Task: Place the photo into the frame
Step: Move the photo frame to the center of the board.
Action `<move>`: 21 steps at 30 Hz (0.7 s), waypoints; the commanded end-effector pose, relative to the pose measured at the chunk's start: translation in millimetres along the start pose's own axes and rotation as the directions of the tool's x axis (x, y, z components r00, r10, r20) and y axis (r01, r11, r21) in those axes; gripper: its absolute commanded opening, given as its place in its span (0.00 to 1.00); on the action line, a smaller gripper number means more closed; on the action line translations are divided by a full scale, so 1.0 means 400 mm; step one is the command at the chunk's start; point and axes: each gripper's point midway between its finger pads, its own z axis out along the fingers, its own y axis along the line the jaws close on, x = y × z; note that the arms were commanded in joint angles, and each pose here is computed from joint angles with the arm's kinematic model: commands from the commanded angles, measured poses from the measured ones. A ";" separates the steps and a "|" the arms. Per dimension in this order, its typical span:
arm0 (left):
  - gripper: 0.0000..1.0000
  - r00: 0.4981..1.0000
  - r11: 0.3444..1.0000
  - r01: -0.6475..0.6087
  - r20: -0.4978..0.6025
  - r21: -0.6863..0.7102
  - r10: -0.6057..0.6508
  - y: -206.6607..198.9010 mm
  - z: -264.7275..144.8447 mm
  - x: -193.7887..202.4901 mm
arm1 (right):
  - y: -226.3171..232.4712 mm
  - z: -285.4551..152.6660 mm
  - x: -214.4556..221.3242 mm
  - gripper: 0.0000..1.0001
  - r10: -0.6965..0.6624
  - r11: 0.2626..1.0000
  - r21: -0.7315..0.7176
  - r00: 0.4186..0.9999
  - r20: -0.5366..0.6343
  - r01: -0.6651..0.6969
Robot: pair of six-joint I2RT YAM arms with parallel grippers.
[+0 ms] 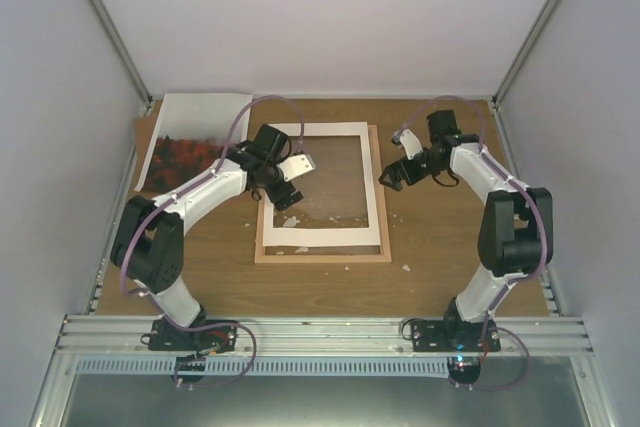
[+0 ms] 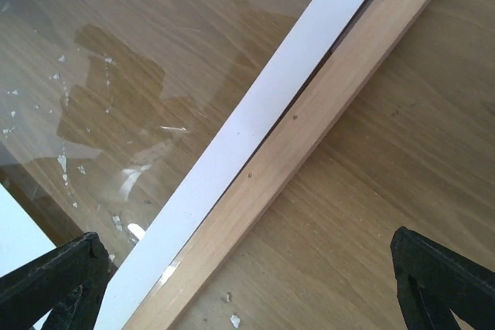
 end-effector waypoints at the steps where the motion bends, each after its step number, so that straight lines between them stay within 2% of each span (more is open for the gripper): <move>1: 0.98 1.000 1.000 -0.021 0.004 -0.015 0.021 0.013 -0.003 -0.012 | 0.006 -0.046 -0.070 0.99 -0.091 0.995 0.042 0.994 0.066 0.089; 5: 0.98 1.000 1.000 0.017 0.008 -0.011 -0.017 0.016 0.007 -0.018 | -0.020 -0.027 -0.133 0.99 -0.120 0.988 0.102 0.992 0.049 0.115; 9: 0.98 1.000 1.000 0.012 -0.022 -0.024 -0.012 0.023 0.019 -0.005 | 0.008 0.033 -0.155 1.00 -0.246 0.955 0.164 0.969 -0.018 0.246; 14: 0.99 0.998 1.000 -0.016 -0.056 -0.016 0.015 0.006 0.022 0.037 | 0.105 0.085 -0.114 0.99 -0.468 0.862 0.175 0.879 -0.087 0.476; 21: 0.99 0.998 1.000 -0.002 -0.062 0.026 0.004 -0.014 0.028 0.063 | 0.191 0.117 -0.029 1.00 -0.579 0.794 0.115 0.800 -0.158 0.597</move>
